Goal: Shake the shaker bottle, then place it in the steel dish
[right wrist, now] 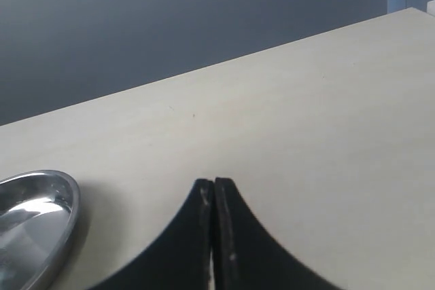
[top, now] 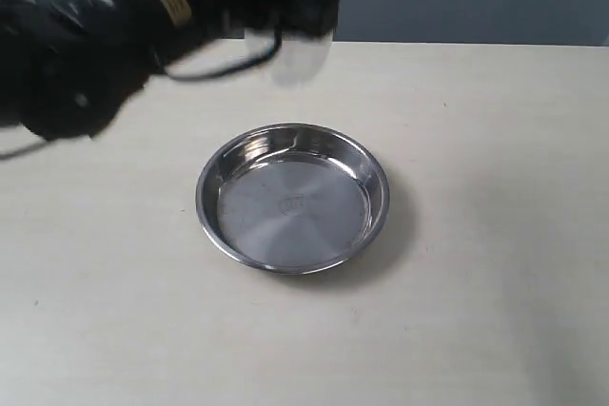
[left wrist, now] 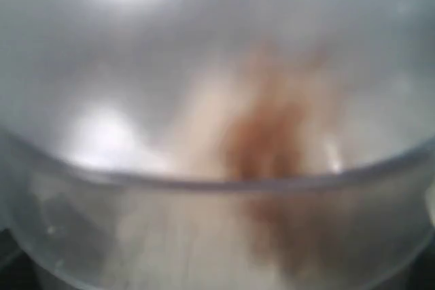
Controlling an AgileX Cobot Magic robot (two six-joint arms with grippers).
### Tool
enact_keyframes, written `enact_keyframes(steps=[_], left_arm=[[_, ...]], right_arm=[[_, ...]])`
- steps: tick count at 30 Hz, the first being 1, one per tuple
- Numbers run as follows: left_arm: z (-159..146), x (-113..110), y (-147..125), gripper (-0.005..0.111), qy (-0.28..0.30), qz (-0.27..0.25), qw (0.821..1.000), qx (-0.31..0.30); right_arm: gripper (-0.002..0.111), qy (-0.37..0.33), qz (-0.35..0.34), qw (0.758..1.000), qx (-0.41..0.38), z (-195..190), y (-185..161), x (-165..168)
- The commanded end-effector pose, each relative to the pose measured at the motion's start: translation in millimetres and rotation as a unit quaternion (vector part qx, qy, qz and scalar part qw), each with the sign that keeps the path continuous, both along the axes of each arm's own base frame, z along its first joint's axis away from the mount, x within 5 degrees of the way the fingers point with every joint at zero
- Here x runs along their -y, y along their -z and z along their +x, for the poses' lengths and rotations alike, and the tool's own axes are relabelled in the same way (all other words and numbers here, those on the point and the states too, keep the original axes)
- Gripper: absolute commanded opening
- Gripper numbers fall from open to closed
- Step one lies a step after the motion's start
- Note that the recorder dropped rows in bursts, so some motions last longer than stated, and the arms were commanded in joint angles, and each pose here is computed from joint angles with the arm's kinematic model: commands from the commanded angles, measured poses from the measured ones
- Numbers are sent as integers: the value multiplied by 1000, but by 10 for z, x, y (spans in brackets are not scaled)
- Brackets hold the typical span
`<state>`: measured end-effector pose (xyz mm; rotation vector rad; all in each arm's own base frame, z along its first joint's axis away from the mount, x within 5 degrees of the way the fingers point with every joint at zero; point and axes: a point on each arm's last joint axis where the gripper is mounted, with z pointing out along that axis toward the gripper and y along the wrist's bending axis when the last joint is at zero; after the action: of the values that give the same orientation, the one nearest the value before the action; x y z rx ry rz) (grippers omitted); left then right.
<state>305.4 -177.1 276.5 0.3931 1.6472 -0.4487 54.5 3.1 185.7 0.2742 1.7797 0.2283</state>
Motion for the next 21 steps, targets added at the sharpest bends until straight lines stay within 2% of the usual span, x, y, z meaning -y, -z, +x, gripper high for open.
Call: enact_keyframes(steps=[1, 2, 4, 5, 6, 8, 9, 10, 12, 14, 17, 18, 20, 21], left_arm=[[-54, 53, 559, 1, -6, 11, 995, -96], [-86, 100, 347, 1, 11, -2, 999, -52], [-186, 113, -272, 1, 46, -17, 996, 72], [-235, 94, -481, 1, 52, -16, 993, 108], [-253, 74, -529, 1, 48, -18, 993, 104], [-183, 19, -240, 1, 24, 4, 999, 30], [-142, -4, -14, 1, 14, 18, 1000, -13], [-116, -18, 332, 1, 1, 30, 997, -71], [-114, -44, 652, 1, -22, 19, 993, -117], [-158, 0, 590, 1, -11, 6, 996, -83], [-270, 41, -26, 1, 28, -50, 996, 70], [-317, 31, -195, 1, 38, -52, 993, 96], [-314, 9, -162, 1, 31, -31, 997, 62], [-262, -12, 42, 1, 18, -4, 1000, 8]], right_arm=[[-1, 0, -2, 1000, 6, 0, -4, 1], [-1, 0, -2, 1000, 6, 0, -4, 1], [-1, 0, -2, 1000, 6, 0, -4, 1], [-1, 0, -2, 1000, 6, 0, -4, 1], [-1, 0, -2, 1000, 6, 0, -4, 1], [-1, 0, -2, 1000, 6, 0, -4, 1], [-1, 0, -2, 1000, 6, 0, -4, 1], [-1, 0, -2, 1000, 6, 0, -4, 1], [-1, 0, -2, 1000, 6, 0, -4, 1], [-1, 0, -2, 1000, 6, 0, -4, 1], [-1, 0, -2, 1000, 6, 0, -4, 1], [-1, 0, -2, 1000, 6, 0, -4, 1], [-1, 0, -2, 1000, 6, 0, -4, 1], [-1, 0, -2, 1000, 6, 0, -4, 1]])
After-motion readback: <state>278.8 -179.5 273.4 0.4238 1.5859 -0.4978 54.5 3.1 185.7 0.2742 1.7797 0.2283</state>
